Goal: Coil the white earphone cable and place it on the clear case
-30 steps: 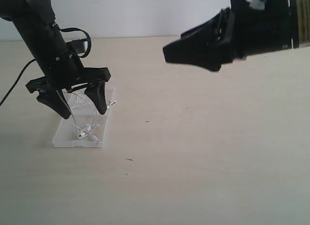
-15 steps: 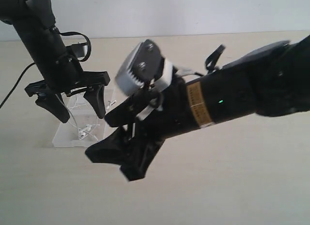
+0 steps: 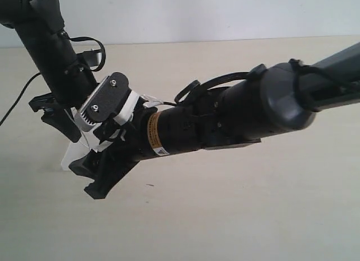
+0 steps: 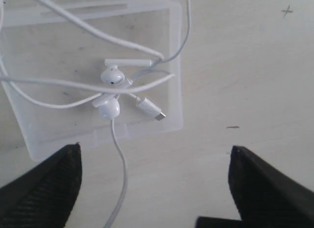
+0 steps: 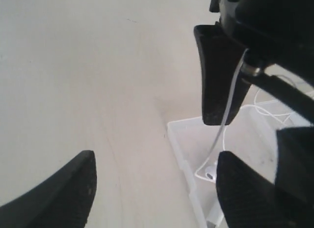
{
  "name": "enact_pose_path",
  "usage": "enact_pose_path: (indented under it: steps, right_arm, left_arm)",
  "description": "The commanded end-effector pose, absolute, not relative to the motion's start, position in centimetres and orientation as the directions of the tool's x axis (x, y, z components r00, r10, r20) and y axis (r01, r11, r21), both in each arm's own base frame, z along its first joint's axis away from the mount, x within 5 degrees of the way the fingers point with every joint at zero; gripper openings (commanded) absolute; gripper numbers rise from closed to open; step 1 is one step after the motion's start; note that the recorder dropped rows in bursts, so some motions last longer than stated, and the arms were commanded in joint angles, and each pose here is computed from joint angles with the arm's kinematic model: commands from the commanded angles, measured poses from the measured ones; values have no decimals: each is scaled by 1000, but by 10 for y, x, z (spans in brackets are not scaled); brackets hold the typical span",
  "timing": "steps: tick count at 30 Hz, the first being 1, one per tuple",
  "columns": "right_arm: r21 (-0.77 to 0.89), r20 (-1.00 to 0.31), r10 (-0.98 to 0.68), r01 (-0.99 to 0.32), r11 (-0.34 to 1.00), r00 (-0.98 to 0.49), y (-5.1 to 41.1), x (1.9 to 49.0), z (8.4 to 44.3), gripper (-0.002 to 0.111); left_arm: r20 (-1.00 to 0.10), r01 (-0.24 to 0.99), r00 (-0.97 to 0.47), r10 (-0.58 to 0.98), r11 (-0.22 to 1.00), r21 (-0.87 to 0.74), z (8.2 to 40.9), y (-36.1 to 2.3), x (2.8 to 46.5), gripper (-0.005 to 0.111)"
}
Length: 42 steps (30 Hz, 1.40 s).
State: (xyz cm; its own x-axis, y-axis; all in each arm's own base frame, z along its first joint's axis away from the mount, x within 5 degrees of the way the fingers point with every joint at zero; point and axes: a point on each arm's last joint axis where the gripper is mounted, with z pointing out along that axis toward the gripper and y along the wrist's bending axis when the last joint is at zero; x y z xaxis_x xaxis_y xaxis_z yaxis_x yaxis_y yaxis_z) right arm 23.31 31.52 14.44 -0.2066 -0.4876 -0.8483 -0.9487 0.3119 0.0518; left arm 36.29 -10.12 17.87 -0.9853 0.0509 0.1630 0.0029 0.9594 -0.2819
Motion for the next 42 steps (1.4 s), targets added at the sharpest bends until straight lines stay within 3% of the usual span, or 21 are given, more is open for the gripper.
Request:
enact_pose_path:
  steps: [1, 14, 26, 33, 36, 42]
  right_arm:
    - [39, -854, -482, -947, 320, -198, 332, 247, 135, 66]
    - [103, -864, -408, -898, 428, -293, 351, 272, 126, 66]
    - [76, -828, -445, -854, 514, -342, 348, 281, 125, 64]
    - [102, -838, -401, -829, 549, -369, 349, 285, 128, 61]
    - [124, -831, -385, -808, 576, -401, 348, 286, 128, 49]
    - [153, -808, -367, -766, 625, -461, 345, 287, 125, 11]
  left_arm:
    - [153, 26, -985, 72, 957, -288, 181, -101, 362, 78]
    - [153, 22, -985, 73, 950, -313, 181, -103, 362, 78]
    - [169, -31, -984, 52, 889, -457, 185, -115, 359, 78]
    - [160, -17, -985, 59, 899, -437, 186, -112, 359, 78]
    - [155, 3, -985, 71, 916, -400, 184, -106, 359, 78]
    - [153, -12, -987, 50, 925, -380, 184, -95, 362, 78]
